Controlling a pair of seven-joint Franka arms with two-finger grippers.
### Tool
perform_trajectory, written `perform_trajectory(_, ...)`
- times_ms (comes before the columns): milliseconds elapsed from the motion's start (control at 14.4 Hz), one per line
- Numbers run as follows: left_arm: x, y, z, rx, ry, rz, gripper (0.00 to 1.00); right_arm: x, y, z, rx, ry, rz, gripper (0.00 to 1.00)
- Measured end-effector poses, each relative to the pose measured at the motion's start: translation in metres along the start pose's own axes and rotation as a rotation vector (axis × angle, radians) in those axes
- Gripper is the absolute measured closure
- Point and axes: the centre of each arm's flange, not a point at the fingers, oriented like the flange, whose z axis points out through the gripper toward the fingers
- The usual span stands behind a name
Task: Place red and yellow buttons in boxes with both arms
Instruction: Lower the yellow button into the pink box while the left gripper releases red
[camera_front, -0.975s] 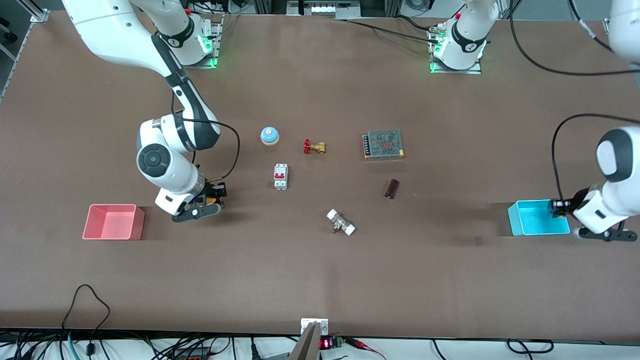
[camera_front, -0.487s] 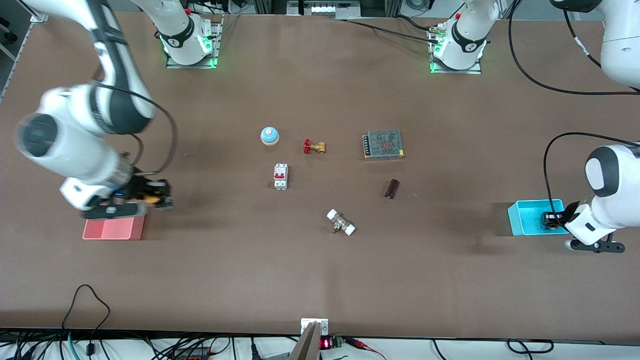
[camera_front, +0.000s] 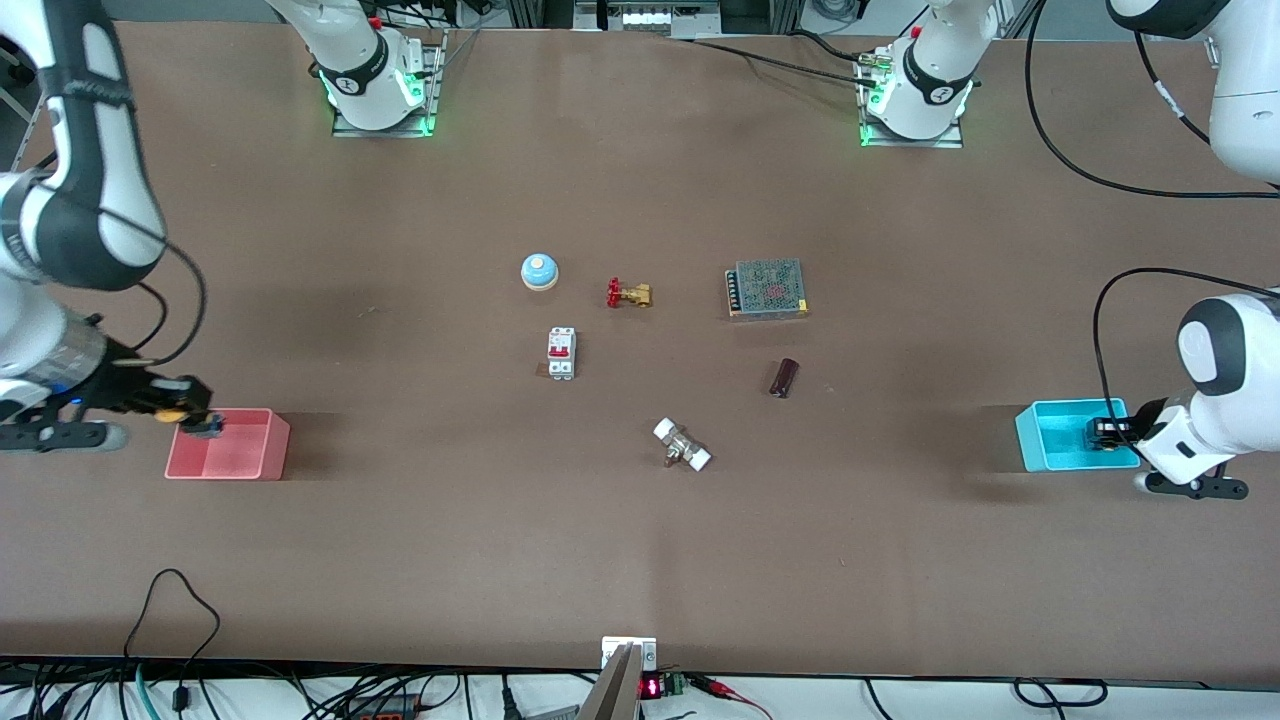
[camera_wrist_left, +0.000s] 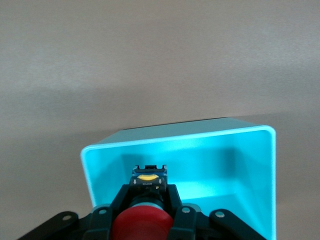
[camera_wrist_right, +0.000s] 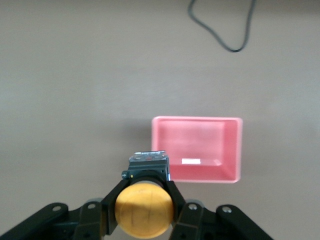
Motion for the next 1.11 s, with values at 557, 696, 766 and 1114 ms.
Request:
perform_trajectory(557,-0.004,0.008,0.014,-0.052,-0.017,-0.019,0.66,0.007,0.019,0.077,0.003,-0.01,0.014,0.63)
perform_trajectory(696,-0.005,0.01,0.021,-0.057,-0.028,-0.018,0.66,0.006,0.017,0.098,0.006,-0.023,0.012,0.63)
perform_trajectory(766,-0.006,0.01,0.024,-0.059,-0.031,-0.018,0.66,0.007,0.018,0.106,0.005,-0.019,0.012,0.63)
perform_trajectory(1114,-0.005,0.01,0.025,-0.058,-0.025,-0.019,0.33,0.005,0.021,0.136,-0.006,-0.033,0.005,0.63)
